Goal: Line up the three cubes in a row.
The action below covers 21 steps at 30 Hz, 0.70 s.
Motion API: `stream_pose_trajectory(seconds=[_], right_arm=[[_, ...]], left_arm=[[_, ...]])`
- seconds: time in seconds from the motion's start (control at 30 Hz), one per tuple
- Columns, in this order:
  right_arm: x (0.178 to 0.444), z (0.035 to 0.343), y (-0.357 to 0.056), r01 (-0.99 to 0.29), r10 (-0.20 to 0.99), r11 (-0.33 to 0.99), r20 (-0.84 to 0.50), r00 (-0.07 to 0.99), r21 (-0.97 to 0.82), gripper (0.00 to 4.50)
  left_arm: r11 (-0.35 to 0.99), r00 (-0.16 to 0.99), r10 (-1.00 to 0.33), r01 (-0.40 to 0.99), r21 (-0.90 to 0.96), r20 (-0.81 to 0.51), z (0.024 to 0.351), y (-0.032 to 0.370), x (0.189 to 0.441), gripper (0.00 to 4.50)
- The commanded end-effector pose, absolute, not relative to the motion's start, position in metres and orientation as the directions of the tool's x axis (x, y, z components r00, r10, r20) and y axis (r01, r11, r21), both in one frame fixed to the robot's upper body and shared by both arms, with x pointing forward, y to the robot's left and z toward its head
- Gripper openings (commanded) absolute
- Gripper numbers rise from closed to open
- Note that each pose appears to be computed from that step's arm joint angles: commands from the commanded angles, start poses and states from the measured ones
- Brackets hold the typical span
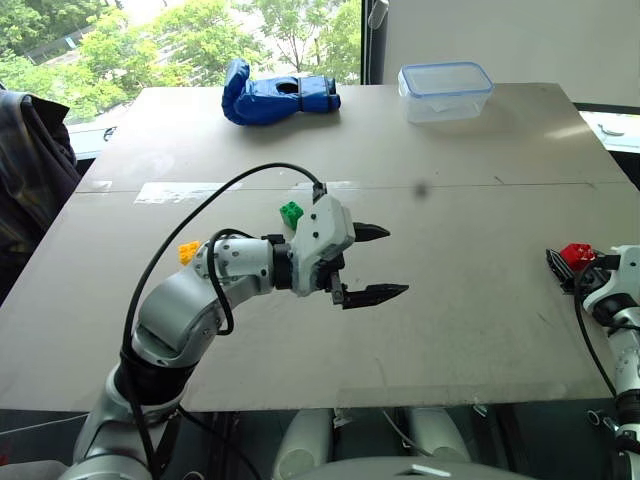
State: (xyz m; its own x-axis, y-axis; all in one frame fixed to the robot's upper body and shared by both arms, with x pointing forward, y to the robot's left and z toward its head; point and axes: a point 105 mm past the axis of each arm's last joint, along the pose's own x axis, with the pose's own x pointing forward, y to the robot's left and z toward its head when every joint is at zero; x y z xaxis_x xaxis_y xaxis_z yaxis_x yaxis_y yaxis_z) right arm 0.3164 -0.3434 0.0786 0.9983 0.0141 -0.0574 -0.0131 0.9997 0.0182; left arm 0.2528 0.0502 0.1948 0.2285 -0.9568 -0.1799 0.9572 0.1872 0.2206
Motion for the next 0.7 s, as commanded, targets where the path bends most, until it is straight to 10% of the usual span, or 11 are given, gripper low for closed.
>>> stream_pose_trajectory(seconds=[0.03, 0.1, 0.4, 0.7], right_arm=[[0.317, 0.086, -0.345, -0.022, 0.022, 1.0, -0.037, 0.999, -0.006, 2.37], [0.315, 0.084, -0.341, -0.045, 0.044, 0.999, -0.047, 0.998, -0.023, 1.37], [0.319, 0.097, -0.266, -0.264, 0.263, 0.961, -0.021, 0.965, -0.082, 1.37], [0.326, 0.109, -0.178, -0.211, 0.212, 0.975, 0.008, 0.977, -0.069, 1.37]], left_arm=[[0.172, 0.22, -0.962, 0.949, 0.263, -0.161, 0.203, 0.047, 0.247, 4.5], [0.177, 0.224, -0.961, 0.948, 0.263, -0.162, 0.203, 0.048, 0.247, 4.5], [0.218, 0.269, -0.944, 0.944, 0.249, -0.193, 0.193, 0.061, 0.252, 4.5], [0.249, 0.309, -0.92, 0.935, 0.251, -0.239, 0.175, 0.072, 0.252, 4.5]])
